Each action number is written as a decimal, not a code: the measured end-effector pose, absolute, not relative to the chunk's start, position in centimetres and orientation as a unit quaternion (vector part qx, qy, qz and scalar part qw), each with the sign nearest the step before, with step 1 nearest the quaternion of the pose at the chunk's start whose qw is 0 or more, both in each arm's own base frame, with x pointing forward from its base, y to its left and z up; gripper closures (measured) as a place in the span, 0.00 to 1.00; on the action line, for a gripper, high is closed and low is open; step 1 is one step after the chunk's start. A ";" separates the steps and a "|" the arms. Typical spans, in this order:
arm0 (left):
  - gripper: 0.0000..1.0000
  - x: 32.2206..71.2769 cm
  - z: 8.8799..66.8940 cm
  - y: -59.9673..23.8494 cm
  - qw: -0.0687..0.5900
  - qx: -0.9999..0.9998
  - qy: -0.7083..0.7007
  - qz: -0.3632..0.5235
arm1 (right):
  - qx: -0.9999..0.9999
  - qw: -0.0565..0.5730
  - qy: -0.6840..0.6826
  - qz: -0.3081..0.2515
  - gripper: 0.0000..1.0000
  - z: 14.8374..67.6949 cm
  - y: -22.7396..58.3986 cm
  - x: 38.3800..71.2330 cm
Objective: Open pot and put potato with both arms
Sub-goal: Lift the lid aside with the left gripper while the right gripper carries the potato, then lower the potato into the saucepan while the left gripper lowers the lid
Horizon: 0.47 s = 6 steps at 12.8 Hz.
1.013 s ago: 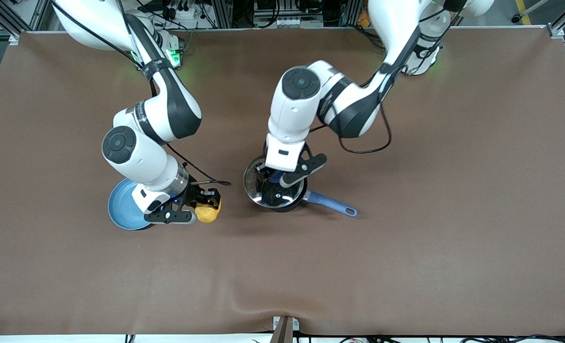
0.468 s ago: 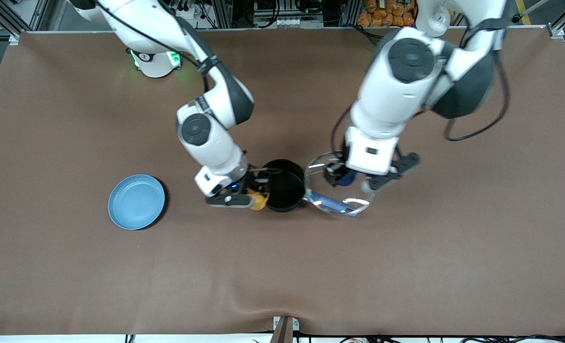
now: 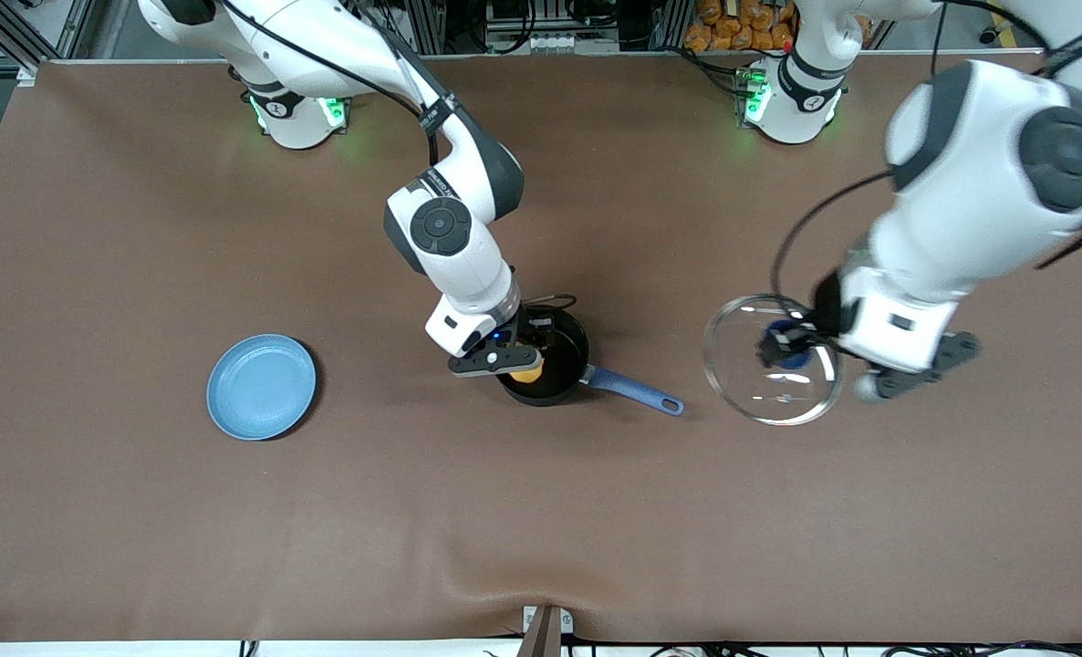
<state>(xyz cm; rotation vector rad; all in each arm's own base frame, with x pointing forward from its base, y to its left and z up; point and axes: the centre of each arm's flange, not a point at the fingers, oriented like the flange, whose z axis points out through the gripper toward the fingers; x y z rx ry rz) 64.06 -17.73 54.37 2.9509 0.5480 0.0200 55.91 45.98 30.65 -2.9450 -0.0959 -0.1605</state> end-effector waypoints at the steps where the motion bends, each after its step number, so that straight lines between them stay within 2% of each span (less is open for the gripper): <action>1: 0.40 64.2 53.5 -15.1 0.065 0.983 0.169 0.000 | -0.994 0.091 -0.036 -0.048 0.41 29.7 46.2 55.6; 6: 0.40 64.8 49.1 -7.2 0.058 0.992 0.107 -0.018 | -0.996 0.076 -0.048 -0.028 0.41 25.3 47.5 54.2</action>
